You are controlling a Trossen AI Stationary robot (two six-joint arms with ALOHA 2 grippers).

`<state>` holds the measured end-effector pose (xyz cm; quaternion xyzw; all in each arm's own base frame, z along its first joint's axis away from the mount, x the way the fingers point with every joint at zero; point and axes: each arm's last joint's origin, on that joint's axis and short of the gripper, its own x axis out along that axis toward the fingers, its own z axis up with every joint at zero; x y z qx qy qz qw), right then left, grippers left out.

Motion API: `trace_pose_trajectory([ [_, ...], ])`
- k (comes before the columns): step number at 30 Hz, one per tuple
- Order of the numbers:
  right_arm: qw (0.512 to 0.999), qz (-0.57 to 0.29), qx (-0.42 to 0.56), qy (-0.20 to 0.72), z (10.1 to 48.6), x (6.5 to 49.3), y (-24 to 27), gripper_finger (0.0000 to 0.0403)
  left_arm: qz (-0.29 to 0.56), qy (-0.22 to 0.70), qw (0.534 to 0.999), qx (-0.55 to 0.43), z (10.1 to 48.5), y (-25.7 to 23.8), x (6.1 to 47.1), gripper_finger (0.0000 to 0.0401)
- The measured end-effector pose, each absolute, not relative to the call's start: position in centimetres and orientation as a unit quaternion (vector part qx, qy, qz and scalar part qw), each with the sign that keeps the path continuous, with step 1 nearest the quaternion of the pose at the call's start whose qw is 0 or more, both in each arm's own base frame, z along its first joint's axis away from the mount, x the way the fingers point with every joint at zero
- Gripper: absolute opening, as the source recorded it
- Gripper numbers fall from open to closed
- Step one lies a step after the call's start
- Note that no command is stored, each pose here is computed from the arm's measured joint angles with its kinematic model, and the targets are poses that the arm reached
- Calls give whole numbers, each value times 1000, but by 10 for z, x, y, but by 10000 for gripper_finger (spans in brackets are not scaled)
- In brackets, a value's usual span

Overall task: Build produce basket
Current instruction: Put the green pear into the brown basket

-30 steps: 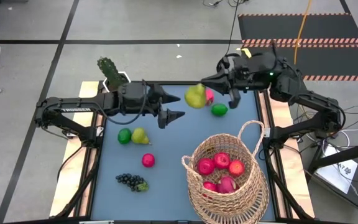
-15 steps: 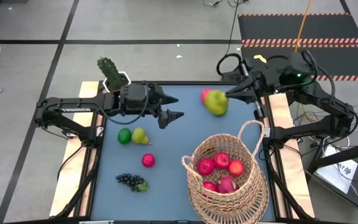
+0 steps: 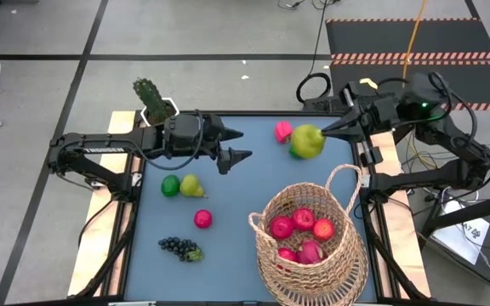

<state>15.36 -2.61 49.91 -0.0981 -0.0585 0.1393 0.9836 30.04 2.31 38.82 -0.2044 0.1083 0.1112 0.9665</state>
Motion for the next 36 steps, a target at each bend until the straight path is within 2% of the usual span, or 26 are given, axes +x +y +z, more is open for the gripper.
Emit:
trace_pose_trajectory([
  [12, 987, 142, -38, -67, 504, 139, -22, 2, 110, 110, 969, -193, 388, 23, 300, 399],
  [19, 983, 149, 90, -48, 504, 138, -22, 2, 116, 110, 971, -180, 388, 25, 300, 399],
  [25, 959, 155, 235, -25, 504, 138, -22, 2, 140, 105, 968, -178, 388, 27, 300, 399],
  [36, 925, 130, 356, 37, 494, 134, -21, 2, 140, 108, 964, -197, 385, 24, 303, 399],
])
